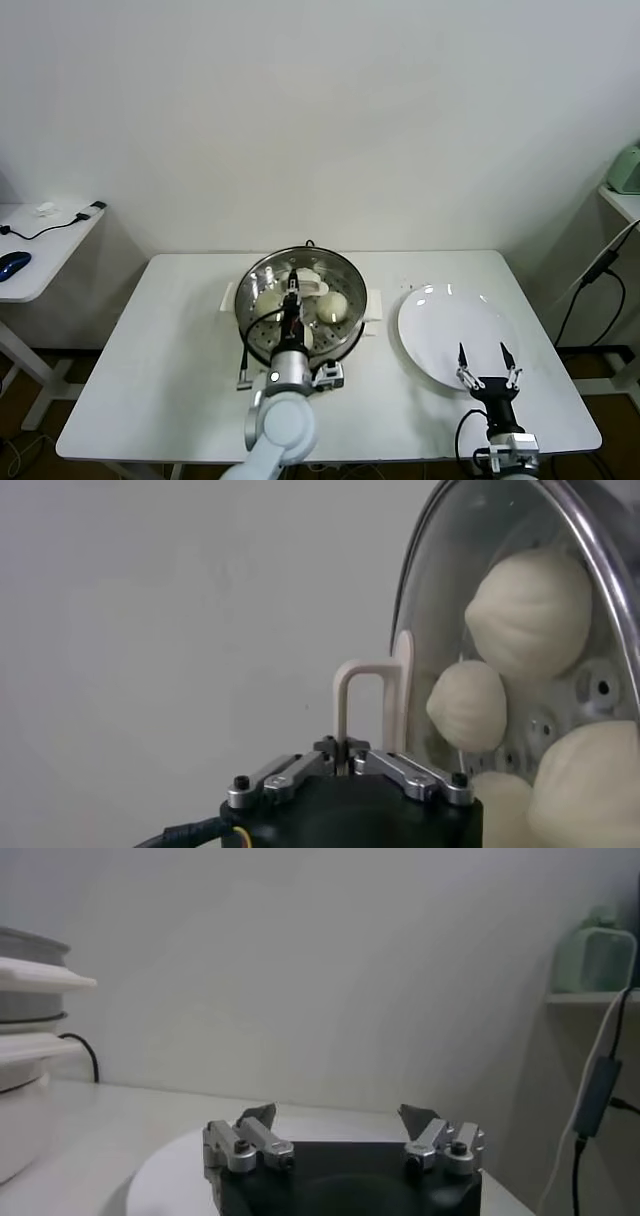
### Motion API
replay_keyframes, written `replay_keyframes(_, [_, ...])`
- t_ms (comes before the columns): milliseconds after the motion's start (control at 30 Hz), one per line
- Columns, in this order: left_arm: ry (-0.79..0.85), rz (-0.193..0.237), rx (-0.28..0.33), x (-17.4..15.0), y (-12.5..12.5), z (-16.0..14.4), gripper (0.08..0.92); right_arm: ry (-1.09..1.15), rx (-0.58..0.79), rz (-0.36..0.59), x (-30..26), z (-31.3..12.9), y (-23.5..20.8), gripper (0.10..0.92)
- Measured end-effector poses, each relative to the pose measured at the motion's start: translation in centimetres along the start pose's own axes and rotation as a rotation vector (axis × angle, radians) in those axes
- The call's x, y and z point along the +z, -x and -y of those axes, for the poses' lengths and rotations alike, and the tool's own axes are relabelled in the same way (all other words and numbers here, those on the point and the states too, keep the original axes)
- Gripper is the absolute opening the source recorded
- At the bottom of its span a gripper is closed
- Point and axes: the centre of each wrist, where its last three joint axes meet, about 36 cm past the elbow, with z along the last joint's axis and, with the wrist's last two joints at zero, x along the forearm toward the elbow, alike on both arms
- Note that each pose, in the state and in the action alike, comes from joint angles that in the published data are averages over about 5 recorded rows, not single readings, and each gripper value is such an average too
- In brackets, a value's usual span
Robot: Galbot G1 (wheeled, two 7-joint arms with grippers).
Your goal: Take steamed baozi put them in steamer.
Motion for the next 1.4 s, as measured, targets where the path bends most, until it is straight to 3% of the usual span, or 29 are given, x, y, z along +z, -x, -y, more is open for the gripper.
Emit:
replay_keyframes(400, [-0.046, 0.027, 0.026, 1.1, -1.6, -1.6, 0.527, -0.011, -0.028, -0.007, -0.4, -0.2, 0.0, 0.823])
replay_keyframes(667, [-0.212, 0.114, 0.015, 3.8, -3.6, -4.0, 0.757, -0.003, -0.034, -0.013, -0.4, -0.5, -0.1, 0.823])
replay_keyframes(800, [-0.363, 0.164, 0.007, 6.3, -4.0, -4.7, 0.816, 0.005, -0.032, -0.011, -0.6, -0.6, 0.0, 0.823])
replay_keyframes(900, [-0.507, 0.177, 0.002, 9.1, -3.9, -4.9, 0.822, 0.013, -0.031, -0.006, -0.8, -0.6, 0.1, 0.823])
replay_keyframes(1200, [-0.902, 0.099, 0.031, 20.7, -4.0, -1.8, 0.823, 0.054, -0.031, -0.008, -1.1, -0.8, 0.3, 0.823])
replay_keyframes(1400, [-1.158, 0.04, 0.046, 25.7, -4.6, 1.8, 0.823, 0.077, -0.025, -0.006, -0.9, -0.8, 0.5, 0.823])
